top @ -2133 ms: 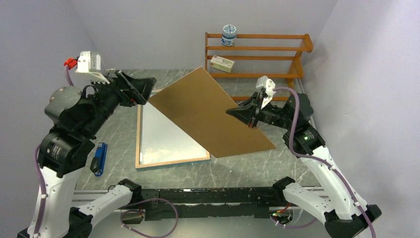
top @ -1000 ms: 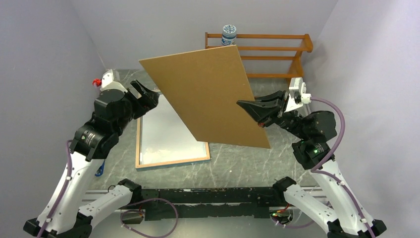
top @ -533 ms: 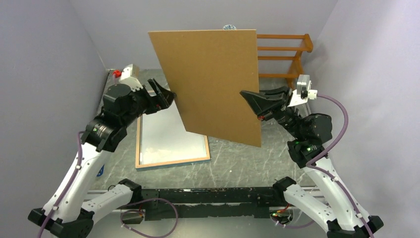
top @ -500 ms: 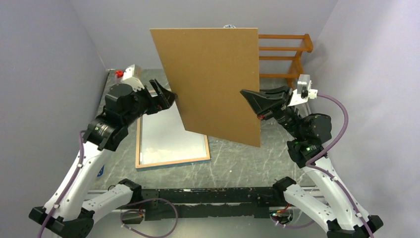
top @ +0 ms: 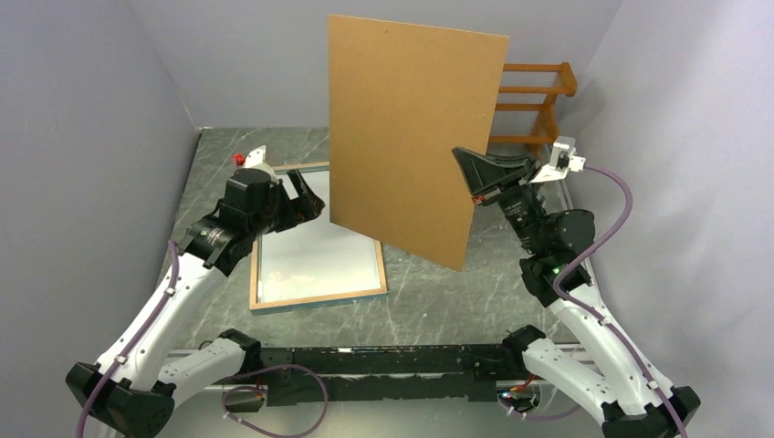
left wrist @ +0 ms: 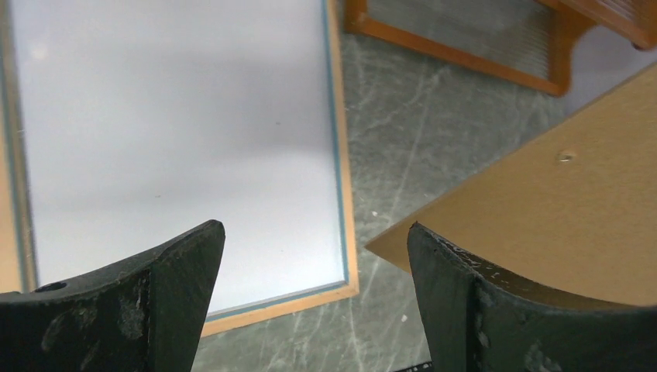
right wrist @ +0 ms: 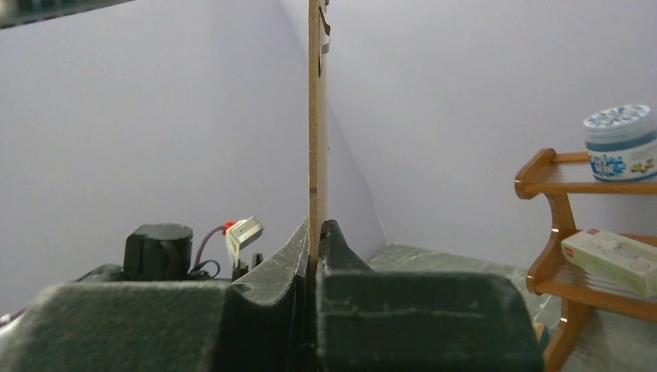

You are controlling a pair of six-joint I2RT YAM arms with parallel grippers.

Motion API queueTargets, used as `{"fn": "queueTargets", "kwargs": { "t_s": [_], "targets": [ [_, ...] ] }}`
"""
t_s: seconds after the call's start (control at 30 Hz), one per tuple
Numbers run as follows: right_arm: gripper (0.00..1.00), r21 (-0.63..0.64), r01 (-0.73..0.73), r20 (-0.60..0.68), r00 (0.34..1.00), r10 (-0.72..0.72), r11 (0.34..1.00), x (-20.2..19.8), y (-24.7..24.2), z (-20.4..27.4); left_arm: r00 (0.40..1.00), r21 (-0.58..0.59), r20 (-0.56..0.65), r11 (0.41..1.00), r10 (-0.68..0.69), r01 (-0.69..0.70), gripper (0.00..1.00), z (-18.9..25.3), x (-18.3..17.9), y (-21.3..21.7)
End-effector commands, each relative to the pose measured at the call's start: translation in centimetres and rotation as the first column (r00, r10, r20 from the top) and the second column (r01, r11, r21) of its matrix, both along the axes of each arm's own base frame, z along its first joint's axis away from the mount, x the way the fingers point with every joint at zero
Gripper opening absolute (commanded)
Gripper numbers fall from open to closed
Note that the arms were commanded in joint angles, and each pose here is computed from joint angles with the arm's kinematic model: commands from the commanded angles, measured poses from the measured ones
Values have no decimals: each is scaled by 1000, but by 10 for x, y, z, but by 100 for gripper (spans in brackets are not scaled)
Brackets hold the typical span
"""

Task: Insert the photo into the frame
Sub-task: Turn over the photo frame item at the center of the board.

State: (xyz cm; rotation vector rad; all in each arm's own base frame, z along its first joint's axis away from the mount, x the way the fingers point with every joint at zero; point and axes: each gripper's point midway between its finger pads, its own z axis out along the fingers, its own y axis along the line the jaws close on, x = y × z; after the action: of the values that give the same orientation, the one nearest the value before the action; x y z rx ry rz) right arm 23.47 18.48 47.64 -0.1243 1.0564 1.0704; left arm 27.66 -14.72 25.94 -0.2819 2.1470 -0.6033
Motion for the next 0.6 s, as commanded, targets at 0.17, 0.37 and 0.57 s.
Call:
{"fn": "queueTargets", "kwargs": {
  "t_s": [0.17, 0.37, 0.57],
  "targets": [
    [0, 171, 48, -64, 997, -37, 984, 13, -15, 12, 986, 65, 24, 984, 166, -167, 94, 7, 3, 33],
    [0, 190, 16, -98, 995, 3, 982, 15, -10, 13, 987, 23, 148, 998, -56, 53, 94, 43, 4, 0],
    [0, 202, -2, -90, 996, 21, 979, 8, -11, 22, 962, -130, 155, 960, -226, 247, 94, 59, 6, -20]
  ]
}}
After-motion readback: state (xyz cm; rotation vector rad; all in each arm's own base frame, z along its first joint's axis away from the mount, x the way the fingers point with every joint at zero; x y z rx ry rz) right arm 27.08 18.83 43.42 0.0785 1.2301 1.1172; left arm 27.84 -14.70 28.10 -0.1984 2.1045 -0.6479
